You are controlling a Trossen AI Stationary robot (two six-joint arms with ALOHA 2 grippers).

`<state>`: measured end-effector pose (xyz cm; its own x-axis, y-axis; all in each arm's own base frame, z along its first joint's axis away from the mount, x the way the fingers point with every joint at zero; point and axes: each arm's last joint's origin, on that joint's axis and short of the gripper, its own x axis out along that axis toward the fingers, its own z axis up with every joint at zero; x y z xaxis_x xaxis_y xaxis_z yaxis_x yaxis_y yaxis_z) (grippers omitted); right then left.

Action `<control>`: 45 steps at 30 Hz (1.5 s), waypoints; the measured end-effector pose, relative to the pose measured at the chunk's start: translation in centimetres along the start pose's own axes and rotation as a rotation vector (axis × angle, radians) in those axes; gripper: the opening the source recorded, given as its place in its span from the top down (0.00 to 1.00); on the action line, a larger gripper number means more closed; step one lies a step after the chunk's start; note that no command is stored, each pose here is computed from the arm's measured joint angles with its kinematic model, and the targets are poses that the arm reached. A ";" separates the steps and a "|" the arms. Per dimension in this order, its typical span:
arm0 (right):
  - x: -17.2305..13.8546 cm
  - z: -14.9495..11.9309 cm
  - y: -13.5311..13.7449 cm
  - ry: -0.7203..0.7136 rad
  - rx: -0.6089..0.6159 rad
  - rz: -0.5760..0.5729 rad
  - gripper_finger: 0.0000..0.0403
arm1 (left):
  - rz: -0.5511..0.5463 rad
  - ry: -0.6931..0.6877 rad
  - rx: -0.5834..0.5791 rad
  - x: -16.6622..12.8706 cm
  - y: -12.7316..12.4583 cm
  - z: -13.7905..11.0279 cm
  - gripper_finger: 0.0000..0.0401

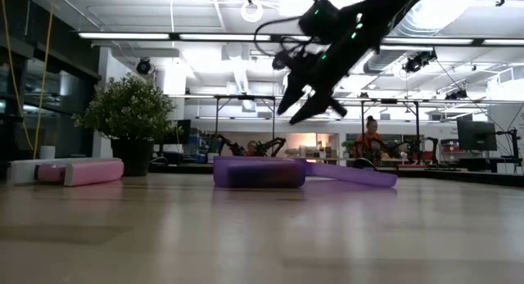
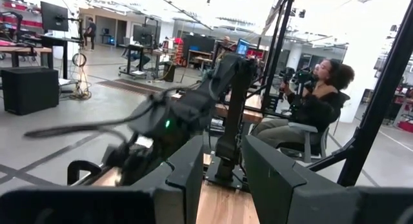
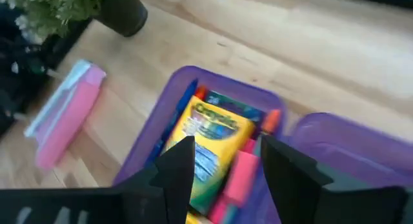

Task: Pick & place school supplies into a supply box
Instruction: Adjust the purple supply box

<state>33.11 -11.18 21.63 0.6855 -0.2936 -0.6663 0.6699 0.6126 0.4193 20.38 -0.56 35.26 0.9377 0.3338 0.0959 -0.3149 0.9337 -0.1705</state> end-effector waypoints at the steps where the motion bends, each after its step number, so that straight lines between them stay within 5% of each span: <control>1: -0.8 0.2 0.0 0.006 -0.032 -0.006 0.58 | 0.000 0.000 -0.001 0.0 0.0 0.0 0.75; 8: -6.0 -2.9 -1.8 0.143 -0.232 -0.038 0.58 | 0.000 0.000 -0.002 0.0 0.0 0.0 0.75; 15: -8.0 -9.0 -4.7 0.151 -0.018 0.075 0.58 | 0.009 -0.002 -0.010 0.0 0.0 0.0 0.75; 20: -7.7 -11.5 -5.7 0.178 0.090 -0.002 0.65 | 0.013 -0.003 -0.017 0.0 0.0 0.0 0.75; 27: -6.8 -12.6 -5.6 0.210 0.119 -0.042 0.97 | 0.015 -0.003 -0.018 0.0 0.1 0.0 0.75; 45: -4.7 -14.3 -5.8 0.355 0.131 -0.077 1.00 | 0.032 -0.005 -0.018 0.0 0.1 0.0 0.75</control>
<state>21.91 -2.82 13.54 0.5056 -0.0490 -0.8614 0.7622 0.4931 0.4194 20.34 -0.46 35.26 0.9265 0.3639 0.0955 -0.3416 0.9201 -0.1915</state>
